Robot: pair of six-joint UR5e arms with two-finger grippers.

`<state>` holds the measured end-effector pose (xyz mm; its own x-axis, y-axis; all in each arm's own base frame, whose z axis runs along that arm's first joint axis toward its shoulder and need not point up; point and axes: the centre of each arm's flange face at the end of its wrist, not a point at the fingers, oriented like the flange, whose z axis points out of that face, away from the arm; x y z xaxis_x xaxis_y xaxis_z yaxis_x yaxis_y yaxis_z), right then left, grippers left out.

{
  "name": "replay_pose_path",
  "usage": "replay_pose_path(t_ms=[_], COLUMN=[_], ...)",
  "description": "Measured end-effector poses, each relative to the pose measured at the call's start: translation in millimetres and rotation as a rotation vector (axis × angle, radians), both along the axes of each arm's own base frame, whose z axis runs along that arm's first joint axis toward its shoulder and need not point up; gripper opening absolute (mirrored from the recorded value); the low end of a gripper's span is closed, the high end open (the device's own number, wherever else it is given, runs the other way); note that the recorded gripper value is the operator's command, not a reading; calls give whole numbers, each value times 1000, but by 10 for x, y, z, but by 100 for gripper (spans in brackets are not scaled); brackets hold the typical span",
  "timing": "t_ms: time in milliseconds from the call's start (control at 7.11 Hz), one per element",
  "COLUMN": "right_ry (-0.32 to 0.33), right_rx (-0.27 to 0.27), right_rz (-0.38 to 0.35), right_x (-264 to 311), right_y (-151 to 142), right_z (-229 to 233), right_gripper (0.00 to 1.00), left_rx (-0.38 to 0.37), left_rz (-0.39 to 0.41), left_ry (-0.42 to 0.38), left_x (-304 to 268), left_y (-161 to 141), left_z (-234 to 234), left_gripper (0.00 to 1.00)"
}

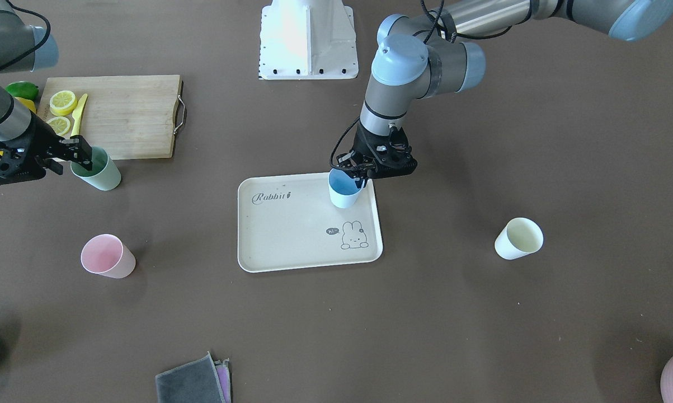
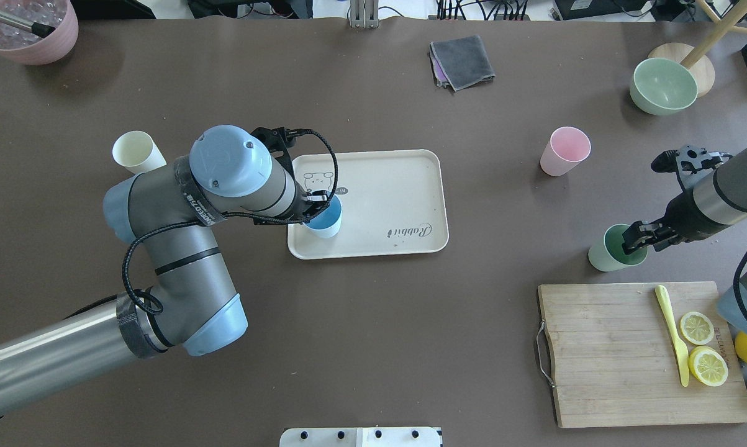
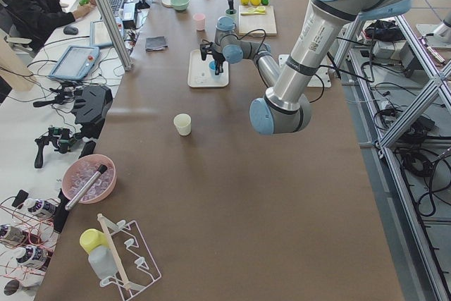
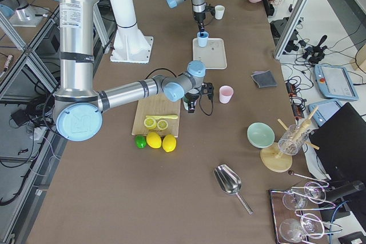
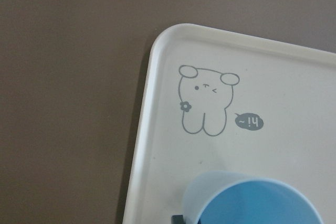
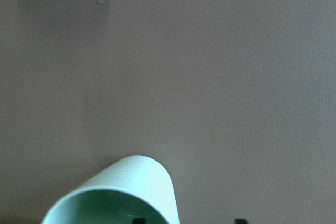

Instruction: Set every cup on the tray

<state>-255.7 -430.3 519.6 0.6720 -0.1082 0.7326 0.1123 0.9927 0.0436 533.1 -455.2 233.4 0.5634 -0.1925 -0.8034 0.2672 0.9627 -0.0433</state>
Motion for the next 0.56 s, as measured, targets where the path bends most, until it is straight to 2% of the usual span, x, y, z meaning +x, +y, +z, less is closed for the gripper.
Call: replay_pose_path(t_ms=[562], right_ry=[-47], right_rx=[26], right_rz=[7], right_x=[21], right_y=[-104], right_z=[-285], right_gripper=[0], left_rx=[50], left_rz=[-26], left_ry=[17], left_x=[-7], left_y=[136], left_z=[-160], left_gripper=[98])
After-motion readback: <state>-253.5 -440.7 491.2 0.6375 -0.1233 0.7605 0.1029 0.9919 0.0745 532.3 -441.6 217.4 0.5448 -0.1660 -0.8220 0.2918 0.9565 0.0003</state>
